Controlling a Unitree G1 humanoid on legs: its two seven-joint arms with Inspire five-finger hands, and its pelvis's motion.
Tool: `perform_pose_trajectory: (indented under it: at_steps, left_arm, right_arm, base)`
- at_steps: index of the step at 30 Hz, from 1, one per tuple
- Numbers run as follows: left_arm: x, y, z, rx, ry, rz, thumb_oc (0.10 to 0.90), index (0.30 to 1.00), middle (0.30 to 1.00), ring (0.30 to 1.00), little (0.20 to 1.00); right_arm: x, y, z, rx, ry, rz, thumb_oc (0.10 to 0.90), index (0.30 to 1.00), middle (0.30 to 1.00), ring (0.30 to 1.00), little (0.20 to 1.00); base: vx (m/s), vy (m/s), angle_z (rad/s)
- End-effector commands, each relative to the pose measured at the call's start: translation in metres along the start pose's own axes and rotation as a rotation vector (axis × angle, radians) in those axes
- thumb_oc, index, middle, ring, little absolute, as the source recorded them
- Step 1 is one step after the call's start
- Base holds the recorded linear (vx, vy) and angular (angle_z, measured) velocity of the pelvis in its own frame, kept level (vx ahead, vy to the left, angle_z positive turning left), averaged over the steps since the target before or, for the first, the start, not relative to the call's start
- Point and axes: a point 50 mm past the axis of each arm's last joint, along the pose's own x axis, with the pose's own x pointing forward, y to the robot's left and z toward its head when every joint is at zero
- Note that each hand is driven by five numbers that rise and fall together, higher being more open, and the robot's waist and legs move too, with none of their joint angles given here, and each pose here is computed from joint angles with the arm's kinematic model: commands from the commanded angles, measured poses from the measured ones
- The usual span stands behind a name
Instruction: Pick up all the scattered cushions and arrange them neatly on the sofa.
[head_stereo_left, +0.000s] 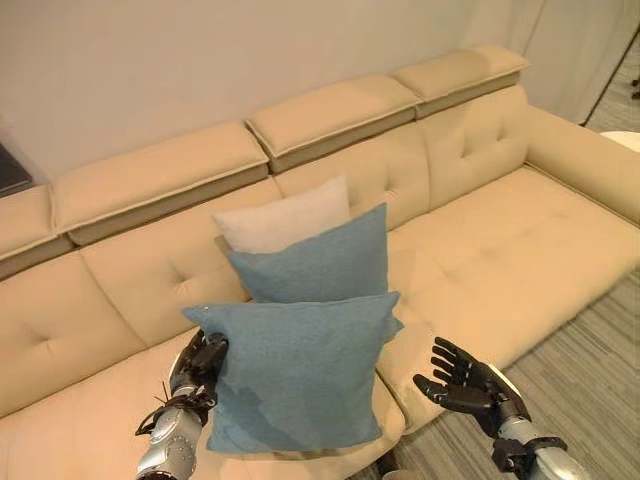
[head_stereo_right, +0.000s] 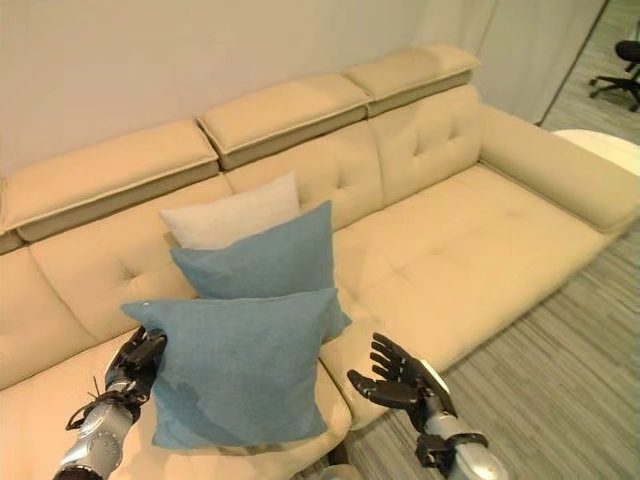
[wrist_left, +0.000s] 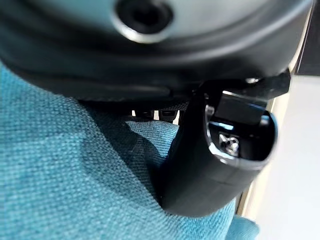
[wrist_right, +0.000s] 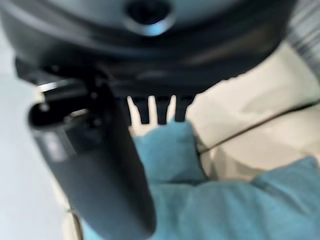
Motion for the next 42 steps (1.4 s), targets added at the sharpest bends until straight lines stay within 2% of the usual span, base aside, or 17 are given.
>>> perform_pose_trajectory:
  at_steps: [1,3,7,9,13,20,21,22,23,26,30,32,33,35,39,42]
  left_arm:
    - [0.014,-0.034,-0.003,0.031,0.031,-0.159,0.800,0.900,0.900,0.900,0.900]
    - [0.017,-0.040,-0.010,0.048,0.058,-0.147,0.800,0.900,0.900,0.900,0.900]
    - [0.018,-0.045,-0.018,0.078,0.090,-0.148,0.800,0.900,0.900,0.900,0.900]
    - [0.019,-0.052,-0.029,0.128,0.139,-0.161,0.800,0.900,0.900,0.900,0.900]
    - [0.021,-0.066,-0.032,0.180,0.154,-0.201,0.800,0.900,0.900,0.900,0.900]
    - [0.028,-0.125,-0.030,0.248,0.141,-0.349,0.800,0.900,0.900,0.900,0.900]
    - [0.029,-0.130,-0.030,0.252,0.137,-0.359,0.762,0.844,0.844,0.844,0.844]
    - [0.028,-0.136,-0.031,0.266,0.139,-0.379,0.624,0.636,0.636,0.636,0.636]
    - [0.026,-0.138,-0.034,0.269,0.146,-0.396,0.400,0.300,0.300,0.300,0.300]
    - [0.021,-0.147,-0.040,0.253,0.160,-0.456,0.400,0.300,0.300,0.300,0.300]
    - [0.014,-0.154,-0.036,0.189,0.122,-0.514,0.400,0.300,0.300,0.300,0.300]
    - [0.011,-0.158,-0.027,0.180,0.076,-0.541,0.400,0.300,0.300,0.300,0.300]
    - [0.009,-0.158,-0.009,0.161,-0.006,-0.565,0.400,0.300,0.300,0.300,0.300]
    - [0.005,-0.161,-0.003,0.154,-0.029,-0.595,0.400,0.300,0.300,0.300,0.300]
    - [-0.002,-0.150,-0.005,0.152,-0.032,-0.594,0.400,0.300,0.300,0.300,0.300]
    - [-0.009,-0.171,-0.006,0.164,-0.048,-0.663,0.400,0.300,0.300,0.300,0.300]
  right_arm:
    - [0.018,0.012,0.044,-0.036,-0.222,0.083,0.800,0.900,0.900,0.900,0.900]
    - [0.038,0.018,0.044,-0.001,-0.239,0.034,0.800,0.900,0.900,0.900,0.900]
    - [0.060,0.033,0.043,0.081,-0.246,0.045,0.800,0.900,0.900,0.900,0.900]
    - [0.080,0.059,0.034,0.151,-0.191,0.112,0.800,0.900,0.900,0.900,0.900]
    - [0.096,0.079,0.023,0.087,-0.094,0.178,0.800,0.900,0.900,0.900,0.900]
    - [0.132,0.141,0.046,-0.092,-0.053,0.393,0.800,0.900,0.900,0.900,0.900]
    - [0.133,0.147,0.046,-0.106,-0.042,0.414,0.800,0.900,0.900,0.900,0.900]
    - [0.133,0.156,0.044,-0.129,-0.029,0.459,0.800,0.900,0.900,0.900,0.900]
    - [0.131,0.159,0.042,-0.135,-0.028,0.486,0.400,0.300,0.300,0.300,0.300]
    - [0.125,0.156,0.023,-0.123,0.021,0.486,0.400,0.300,0.300,0.300,0.300]
    - [0.118,0.141,0.019,0.012,-0.006,0.413,0.400,0.300,0.300,0.300,0.300]
    - [0.115,0.130,0.032,0.063,-0.087,0.359,0.400,0.300,0.300,0.300,0.300]
    - [0.113,0.121,0.052,0.058,-0.180,0.315,0.400,0.300,0.300,0.300,0.300]
    - [0.110,0.112,0.060,0.058,-0.221,0.272,0.400,0.300,0.300,0.300,0.300]
    - [0.098,0.101,0.064,0.067,-0.266,0.241,0.400,0.300,0.300,0.300,0.300]
    - [0.092,0.092,0.068,0.165,-0.320,0.166,0.400,0.300,0.300,0.300,0.300]
  base:
    - [0.03,-0.011,-0.02]
    - [0.04,-0.011,-0.03]
    - [0.03,-0.012,-0.06]
    - [0.04,-0.017,0.03]
    - [0.01,-0.018,0.10]
    - [-0.05,-0.009,0.12]
    - [-0.02,-0.028,0.20]
    - [0.01,-0.034,0.12]
    - [0.03,-0.035,0.05]
    - [0.04,-0.031,0.14]
    - [0.00,0.001,0.02]
    - [-0.19,0.076,0.00]
    - [-0.29,0.221,0.03]
    - [-0.25,0.376,-0.16]
    - [-0.12,0.404,-0.36]
    - [-0.18,0.425,-0.22]
